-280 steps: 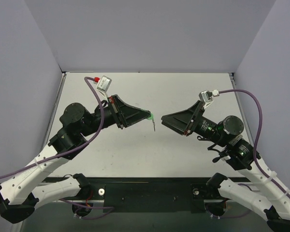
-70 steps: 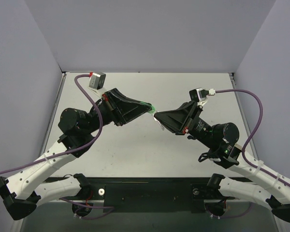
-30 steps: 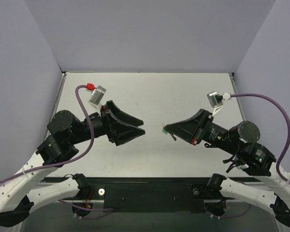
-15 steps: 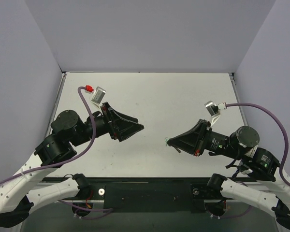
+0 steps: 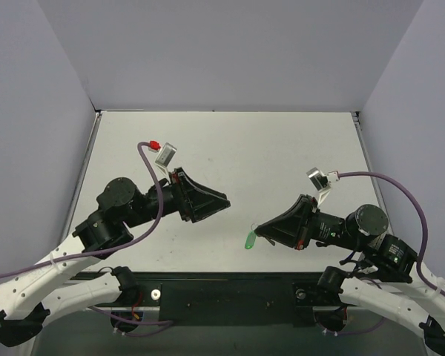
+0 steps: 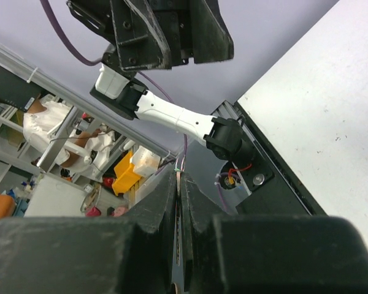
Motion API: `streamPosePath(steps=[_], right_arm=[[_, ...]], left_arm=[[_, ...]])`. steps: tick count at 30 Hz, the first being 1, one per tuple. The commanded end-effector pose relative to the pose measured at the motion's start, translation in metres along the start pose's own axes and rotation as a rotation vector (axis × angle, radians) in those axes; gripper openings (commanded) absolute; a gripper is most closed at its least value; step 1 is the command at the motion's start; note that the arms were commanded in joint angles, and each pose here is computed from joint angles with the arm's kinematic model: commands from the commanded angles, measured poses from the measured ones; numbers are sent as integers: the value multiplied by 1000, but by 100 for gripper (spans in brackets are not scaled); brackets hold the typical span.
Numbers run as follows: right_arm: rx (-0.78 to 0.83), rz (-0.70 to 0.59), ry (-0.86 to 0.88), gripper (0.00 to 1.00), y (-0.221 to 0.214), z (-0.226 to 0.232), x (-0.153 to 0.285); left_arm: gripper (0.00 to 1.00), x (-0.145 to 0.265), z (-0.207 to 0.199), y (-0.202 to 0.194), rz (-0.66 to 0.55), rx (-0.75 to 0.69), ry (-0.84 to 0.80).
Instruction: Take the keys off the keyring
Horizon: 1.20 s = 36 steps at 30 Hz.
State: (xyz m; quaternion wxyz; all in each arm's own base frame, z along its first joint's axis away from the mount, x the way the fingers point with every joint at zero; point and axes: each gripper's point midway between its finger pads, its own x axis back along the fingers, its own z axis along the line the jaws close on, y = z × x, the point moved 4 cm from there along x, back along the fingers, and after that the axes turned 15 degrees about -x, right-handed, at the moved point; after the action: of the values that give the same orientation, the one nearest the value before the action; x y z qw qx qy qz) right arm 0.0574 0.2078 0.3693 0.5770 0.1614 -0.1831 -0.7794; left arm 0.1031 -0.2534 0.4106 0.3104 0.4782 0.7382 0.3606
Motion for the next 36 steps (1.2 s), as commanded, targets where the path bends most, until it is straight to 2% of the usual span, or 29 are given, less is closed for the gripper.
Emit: streamPosePath(steps=[1, 13, 30, 36], right_arm=[[23, -96, 118, 0, 11, 18, 4], [35, -123, 106, 0, 11, 13, 11], [75, -53, 96, 0, 6, 15, 7], [68, -60, 91, 0, 7, 12, 3]], left_arm=[[56, -13, -21, 11, -71, 0, -112], [50, -30, -41, -26, -21, -20, -172], [40, -29, -34, -31, -52, -43, -167], [33, -31, -32, -40, -16, -43, -167]])
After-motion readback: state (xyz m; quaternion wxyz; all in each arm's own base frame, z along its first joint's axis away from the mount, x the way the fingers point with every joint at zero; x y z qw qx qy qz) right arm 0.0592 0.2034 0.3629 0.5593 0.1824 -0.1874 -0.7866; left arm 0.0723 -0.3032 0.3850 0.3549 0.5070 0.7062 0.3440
